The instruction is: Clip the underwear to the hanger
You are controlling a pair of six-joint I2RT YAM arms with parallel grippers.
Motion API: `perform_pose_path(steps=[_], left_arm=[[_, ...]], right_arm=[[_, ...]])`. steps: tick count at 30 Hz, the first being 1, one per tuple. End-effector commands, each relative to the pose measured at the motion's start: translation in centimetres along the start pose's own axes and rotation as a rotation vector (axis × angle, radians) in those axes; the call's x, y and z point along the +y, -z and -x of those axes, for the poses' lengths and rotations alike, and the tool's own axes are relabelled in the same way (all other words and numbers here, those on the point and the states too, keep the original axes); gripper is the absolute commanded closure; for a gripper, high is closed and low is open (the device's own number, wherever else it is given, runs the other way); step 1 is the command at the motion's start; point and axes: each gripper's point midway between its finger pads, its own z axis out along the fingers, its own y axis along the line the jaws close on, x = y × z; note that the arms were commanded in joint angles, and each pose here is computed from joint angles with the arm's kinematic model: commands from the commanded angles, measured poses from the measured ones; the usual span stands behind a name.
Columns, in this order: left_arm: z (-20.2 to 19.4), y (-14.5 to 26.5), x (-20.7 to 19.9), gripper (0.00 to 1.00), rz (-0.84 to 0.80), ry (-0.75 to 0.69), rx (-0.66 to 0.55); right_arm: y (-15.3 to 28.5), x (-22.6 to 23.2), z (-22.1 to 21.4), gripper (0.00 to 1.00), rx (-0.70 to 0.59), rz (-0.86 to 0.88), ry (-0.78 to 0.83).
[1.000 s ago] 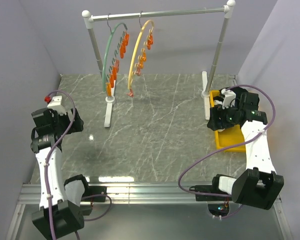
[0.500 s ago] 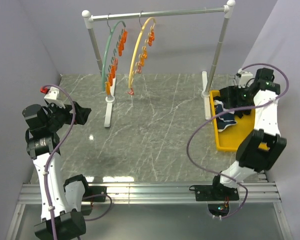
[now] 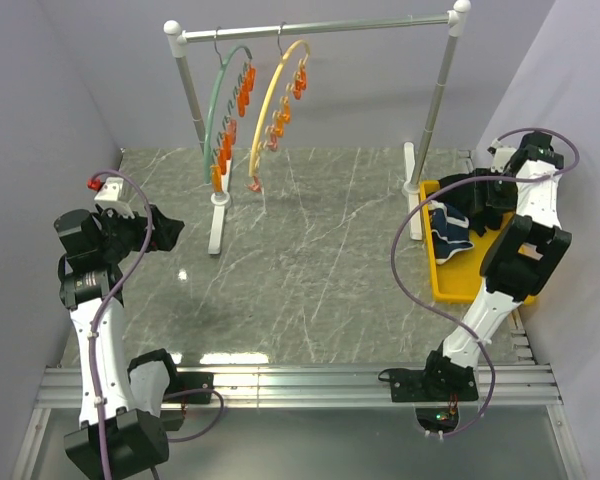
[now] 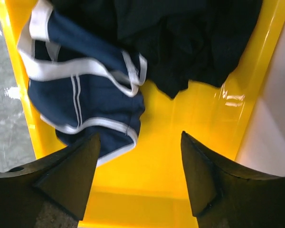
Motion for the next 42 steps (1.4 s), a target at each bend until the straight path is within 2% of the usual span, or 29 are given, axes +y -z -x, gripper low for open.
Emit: perform_pose_path(steps=[1,3,5,11,22,36,39,40,42], left_arm=[[0.8,-0.2,-0.3,0.01,-0.022,-0.036,-0.03],[0.7,-0.3,-0.2,0.01,-0.024,-0.042,-0.024],[0.5,-0.4,-0.1,0.01,-0.023,-0.04,-0.015],[0.1,-0.9,0.0,0.01,-0.033,-0.028,-0.006],[0.7,-1.1,-0.7,0.01,-0.064,-0.023,-0.008],[0.8,-1.2,-1.3,0.01,-0.086,-0.01,-0.013],[1.8,-0.7,-1.9,0.01,-0.093,-0.02,-0.029],[2.3,-0.5,-2.1,0.01,-0.093,-0.028,-0.037],[2.4,-0.2,-2.4,0.01,-0.093,-0.037,-0.038]], right_arm=[[-0.1,-0.9,2.4,0.26,-0.043,-0.034,-0.003],[0.0,-0.4,3.0,0.34,-0.045,-0.003,0.006],[-0.4,1.3,2.3,0.37,-0.027,0.045,0.028],[-1.1,4.9,-0.2,0.37,0.021,0.08,0.079],[-4.6,2.8,-3.9,0.37,0.096,-0.023,0.041],[-8.0,1.8,-3.8,0.41,0.1,0.007,-0.032],[-7.7,2.0,-3.6,0.54,0.075,0.04,-0.05],[-7.0,2.2,-3.5,0.64,0.066,0.051,-0.046],[-6.1,2.6,-3.2,0.77,0.04,0.074,-0.045]])
